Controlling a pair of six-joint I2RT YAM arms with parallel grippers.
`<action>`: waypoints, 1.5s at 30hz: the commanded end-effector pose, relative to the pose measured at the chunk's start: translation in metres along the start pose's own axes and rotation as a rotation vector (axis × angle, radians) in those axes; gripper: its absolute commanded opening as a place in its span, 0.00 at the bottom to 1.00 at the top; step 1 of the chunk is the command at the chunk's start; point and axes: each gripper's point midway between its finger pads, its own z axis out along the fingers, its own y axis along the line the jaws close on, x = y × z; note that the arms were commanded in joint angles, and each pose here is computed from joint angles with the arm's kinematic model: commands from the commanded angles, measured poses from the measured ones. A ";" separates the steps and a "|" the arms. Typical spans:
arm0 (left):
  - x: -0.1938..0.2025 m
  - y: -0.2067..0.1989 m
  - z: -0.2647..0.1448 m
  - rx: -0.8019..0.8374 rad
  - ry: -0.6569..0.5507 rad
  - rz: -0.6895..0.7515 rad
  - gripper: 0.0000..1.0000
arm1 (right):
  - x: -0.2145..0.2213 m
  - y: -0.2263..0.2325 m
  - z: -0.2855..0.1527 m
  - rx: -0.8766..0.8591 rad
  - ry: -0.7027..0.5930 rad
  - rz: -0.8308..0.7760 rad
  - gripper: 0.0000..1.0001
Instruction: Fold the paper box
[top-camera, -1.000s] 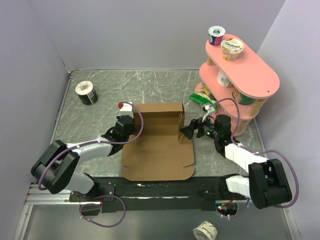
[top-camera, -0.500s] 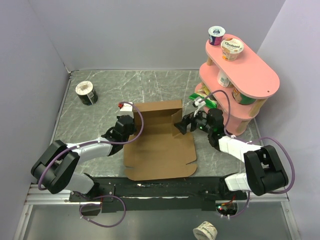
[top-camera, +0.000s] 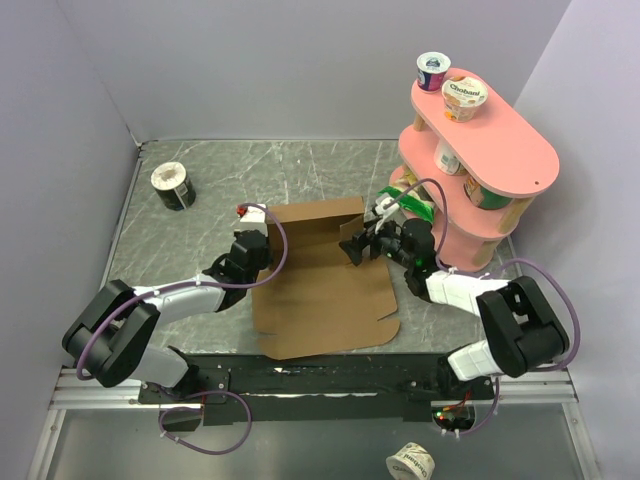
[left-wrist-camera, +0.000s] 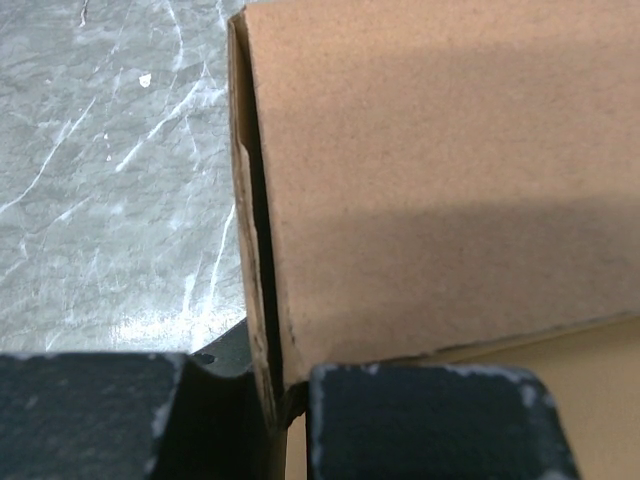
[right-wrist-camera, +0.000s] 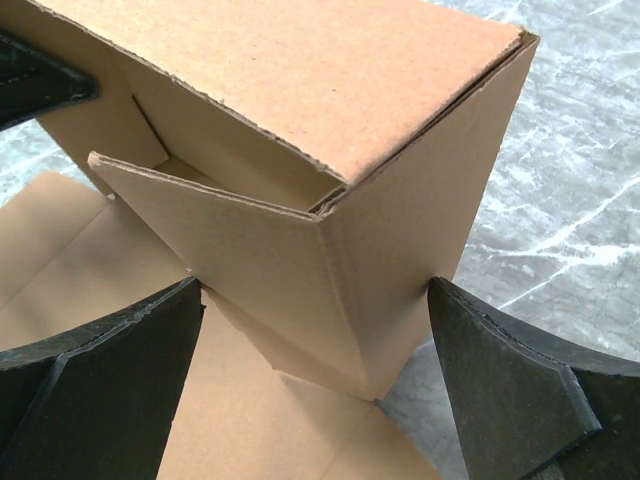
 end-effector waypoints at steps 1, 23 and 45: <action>0.008 -0.012 -0.001 0.065 0.038 0.021 0.08 | -0.040 -0.013 0.013 0.047 -0.114 -0.081 1.00; 0.012 -0.025 -0.007 0.158 0.038 0.058 0.06 | -0.060 -0.035 0.039 0.121 -0.184 -0.063 0.64; 0.008 -0.028 -0.005 0.137 0.055 0.035 0.06 | -0.062 -0.059 0.049 0.360 -0.238 0.077 0.01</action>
